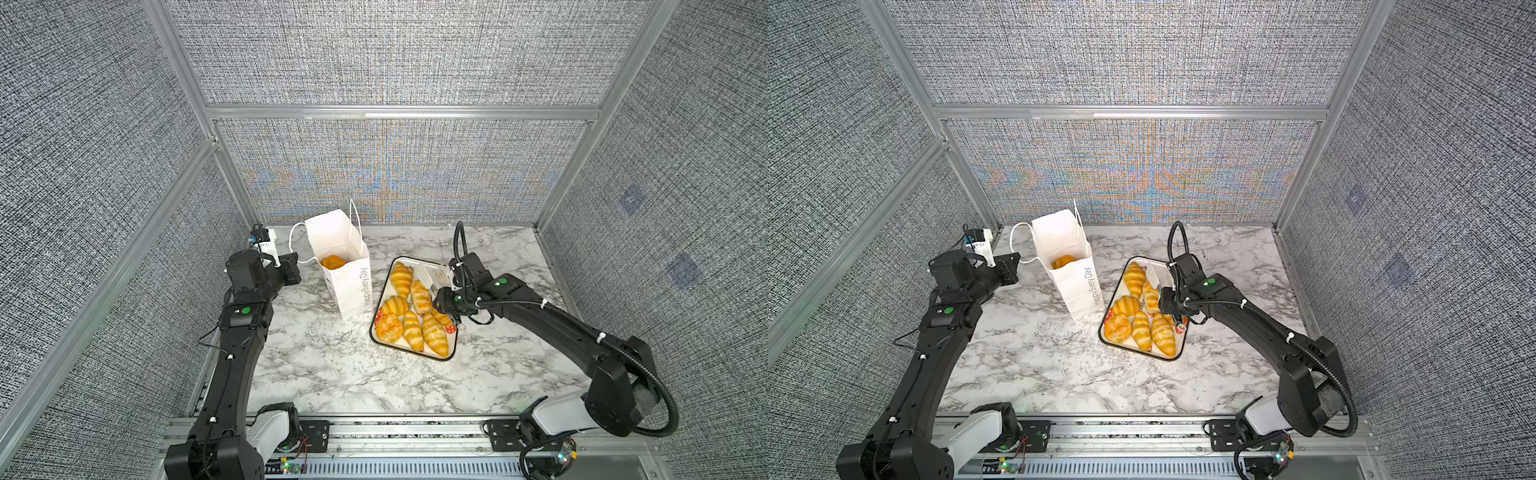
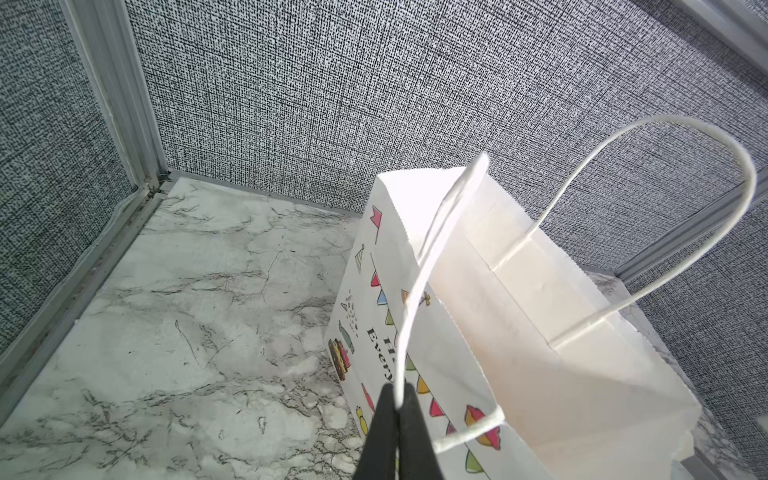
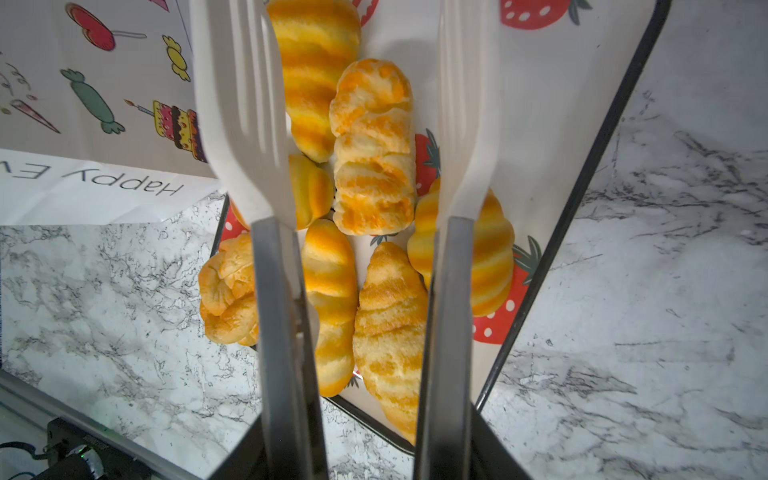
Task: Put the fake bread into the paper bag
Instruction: 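Move the open tongs with the right gripper back over the bread tray, then lower the tongs onto a twisted bread on the tray and squeeze shut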
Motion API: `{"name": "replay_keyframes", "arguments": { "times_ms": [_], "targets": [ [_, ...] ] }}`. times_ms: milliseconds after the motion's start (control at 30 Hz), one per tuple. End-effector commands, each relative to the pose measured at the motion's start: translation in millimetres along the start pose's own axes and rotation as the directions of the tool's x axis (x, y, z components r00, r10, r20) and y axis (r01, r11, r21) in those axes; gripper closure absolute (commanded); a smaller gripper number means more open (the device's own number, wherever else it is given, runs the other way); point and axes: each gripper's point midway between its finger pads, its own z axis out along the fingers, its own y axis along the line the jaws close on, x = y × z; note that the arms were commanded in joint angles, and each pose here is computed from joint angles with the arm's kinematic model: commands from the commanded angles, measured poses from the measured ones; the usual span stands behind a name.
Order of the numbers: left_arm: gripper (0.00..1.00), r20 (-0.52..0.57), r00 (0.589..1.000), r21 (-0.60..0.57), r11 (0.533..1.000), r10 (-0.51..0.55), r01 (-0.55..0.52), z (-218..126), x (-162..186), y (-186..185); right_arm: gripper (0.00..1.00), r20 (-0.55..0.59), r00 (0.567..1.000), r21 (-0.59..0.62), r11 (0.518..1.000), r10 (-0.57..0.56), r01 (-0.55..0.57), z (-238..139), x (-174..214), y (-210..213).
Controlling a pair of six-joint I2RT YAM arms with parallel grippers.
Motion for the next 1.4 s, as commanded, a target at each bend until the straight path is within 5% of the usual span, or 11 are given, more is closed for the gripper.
{"name": "replay_keyframes", "arguments": {
  "times_ms": [0, 1367],
  "targets": [
    [1.0, 0.017, 1.0, 0.013, 1.0, 0.006, -0.006, 0, -4, -2, 0.51, -0.004, 1.0, -0.008, 1.0, -0.002, 0.002, 7, 1, 6],
    [1.0, 0.016, 1.0, 0.007, 1.0, 0.006, -0.006, 0, -5, -1, 0.47, -0.118, 0.99, 0.212, 0.972, -0.079, 0.103, 40, 26, -3]
  ]
}}
